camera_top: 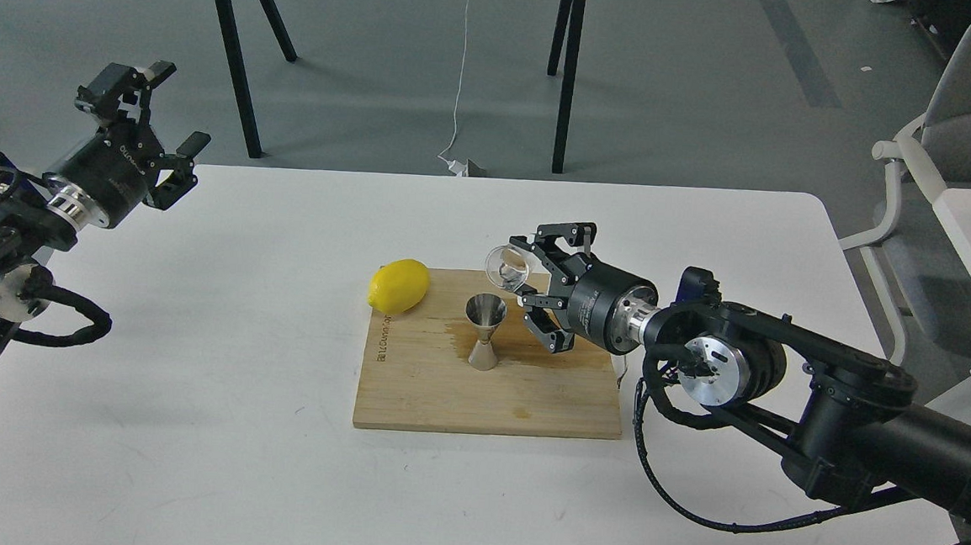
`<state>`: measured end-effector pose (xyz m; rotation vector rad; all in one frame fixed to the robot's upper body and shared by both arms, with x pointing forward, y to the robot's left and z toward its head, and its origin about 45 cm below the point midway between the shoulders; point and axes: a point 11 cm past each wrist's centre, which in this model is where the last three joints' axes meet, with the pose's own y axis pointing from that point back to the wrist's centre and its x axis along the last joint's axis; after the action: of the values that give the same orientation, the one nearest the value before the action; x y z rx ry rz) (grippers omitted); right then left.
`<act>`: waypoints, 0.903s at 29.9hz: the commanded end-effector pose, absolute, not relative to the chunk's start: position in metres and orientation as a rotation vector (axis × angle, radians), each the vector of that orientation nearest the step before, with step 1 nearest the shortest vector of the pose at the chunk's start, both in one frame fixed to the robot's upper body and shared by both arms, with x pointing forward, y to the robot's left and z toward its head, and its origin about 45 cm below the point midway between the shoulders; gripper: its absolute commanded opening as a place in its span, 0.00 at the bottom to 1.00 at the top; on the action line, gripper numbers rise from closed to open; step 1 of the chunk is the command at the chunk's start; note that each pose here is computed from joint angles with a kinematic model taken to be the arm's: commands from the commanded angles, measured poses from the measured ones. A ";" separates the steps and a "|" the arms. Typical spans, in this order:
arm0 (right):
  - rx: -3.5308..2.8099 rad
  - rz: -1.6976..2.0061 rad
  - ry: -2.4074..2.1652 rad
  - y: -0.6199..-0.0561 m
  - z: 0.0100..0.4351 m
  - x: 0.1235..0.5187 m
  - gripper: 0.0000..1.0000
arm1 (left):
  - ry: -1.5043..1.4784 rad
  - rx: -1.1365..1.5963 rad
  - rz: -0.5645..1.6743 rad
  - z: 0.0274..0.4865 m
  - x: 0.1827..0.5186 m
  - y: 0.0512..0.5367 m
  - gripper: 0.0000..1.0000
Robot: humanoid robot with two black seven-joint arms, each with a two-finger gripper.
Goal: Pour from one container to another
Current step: 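Tilt the glass with the right gripper above the steel jigger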
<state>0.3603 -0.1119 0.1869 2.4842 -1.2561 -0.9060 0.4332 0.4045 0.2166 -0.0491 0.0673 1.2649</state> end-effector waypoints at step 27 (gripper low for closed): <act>2.491 -0.728 -1.182 -0.105 0.189 0.360 0.46 | 0.069 -0.051 1.265 0.216 0.433 0.404 1.00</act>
<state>0.3596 -0.1044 0.1889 2.4903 -1.1842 -0.7426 0.4334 0.4036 0.2160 -0.0514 0.0692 1.2650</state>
